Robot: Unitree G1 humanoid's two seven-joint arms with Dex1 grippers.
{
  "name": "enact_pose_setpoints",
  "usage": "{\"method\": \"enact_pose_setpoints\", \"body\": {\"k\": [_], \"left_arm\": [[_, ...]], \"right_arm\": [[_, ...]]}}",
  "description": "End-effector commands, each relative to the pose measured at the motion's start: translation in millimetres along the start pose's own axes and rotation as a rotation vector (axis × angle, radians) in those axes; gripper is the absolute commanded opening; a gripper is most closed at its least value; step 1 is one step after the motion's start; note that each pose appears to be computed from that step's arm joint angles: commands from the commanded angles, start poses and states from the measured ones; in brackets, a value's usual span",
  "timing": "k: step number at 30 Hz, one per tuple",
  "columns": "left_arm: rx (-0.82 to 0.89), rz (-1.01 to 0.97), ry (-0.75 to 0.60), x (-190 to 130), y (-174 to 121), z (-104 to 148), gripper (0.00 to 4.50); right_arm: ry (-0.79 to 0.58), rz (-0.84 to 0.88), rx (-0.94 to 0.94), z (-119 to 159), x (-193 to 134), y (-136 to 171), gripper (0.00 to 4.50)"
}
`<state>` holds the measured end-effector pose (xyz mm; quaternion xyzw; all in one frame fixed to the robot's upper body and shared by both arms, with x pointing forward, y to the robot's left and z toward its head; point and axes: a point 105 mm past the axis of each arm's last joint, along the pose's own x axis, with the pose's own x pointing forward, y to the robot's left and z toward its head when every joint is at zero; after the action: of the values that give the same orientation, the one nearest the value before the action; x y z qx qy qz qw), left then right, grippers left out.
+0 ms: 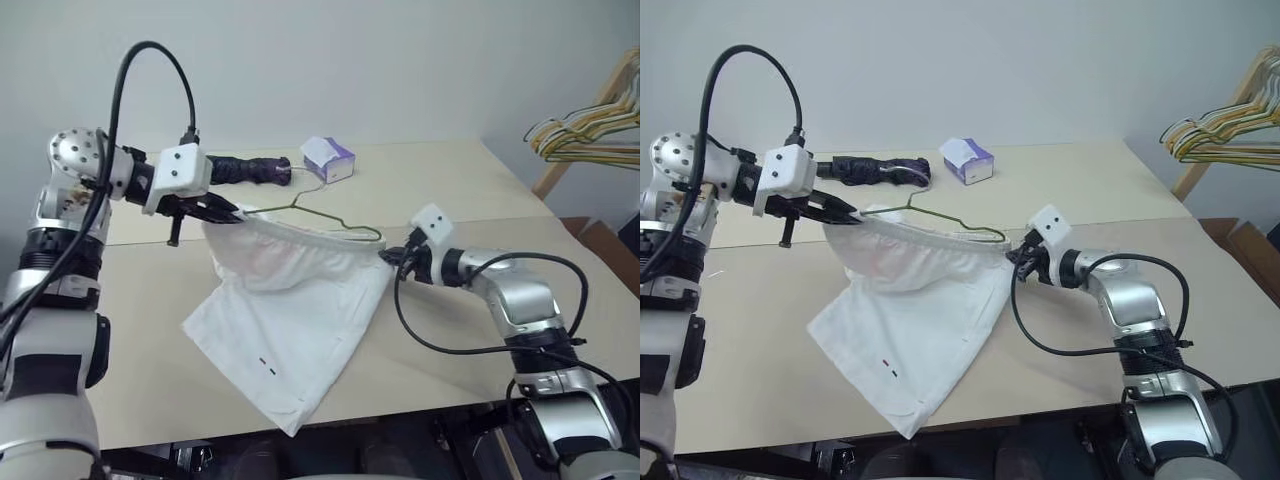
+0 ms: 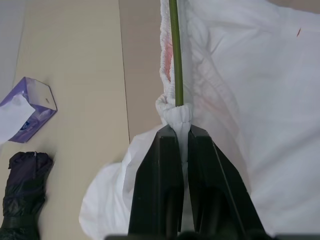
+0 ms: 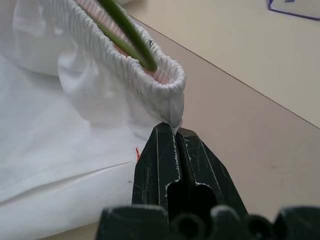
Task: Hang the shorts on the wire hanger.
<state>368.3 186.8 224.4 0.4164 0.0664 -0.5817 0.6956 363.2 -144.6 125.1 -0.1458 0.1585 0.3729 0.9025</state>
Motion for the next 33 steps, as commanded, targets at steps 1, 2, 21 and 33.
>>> {"method": "enact_pose_setpoints", "body": {"k": [1, 2, 21, 33], "left_arm": [[0.032, 0.028, 0.024, -9, 6, 4, 0.00], [0.032, 0.010, 0.030, -8, 4, 3, 0.00], [0.090, 0.090, 0.043, 11, 18, 12, 0.00], [0.082, 0.112, -0.018, 14, 17, 20, 0.00]], "right_arm": [[-0.030, -0.053, -0.067, 12, -12, -9, 0.06], [-0.035, -0.058, -0.087, 14, -13, -9, 0.06], [0.054, 0.115, -0.704, 124, -32, 37, 0.06], [0.107, 0.101, -0.722, 120, -8, 33, 0.06]]}}
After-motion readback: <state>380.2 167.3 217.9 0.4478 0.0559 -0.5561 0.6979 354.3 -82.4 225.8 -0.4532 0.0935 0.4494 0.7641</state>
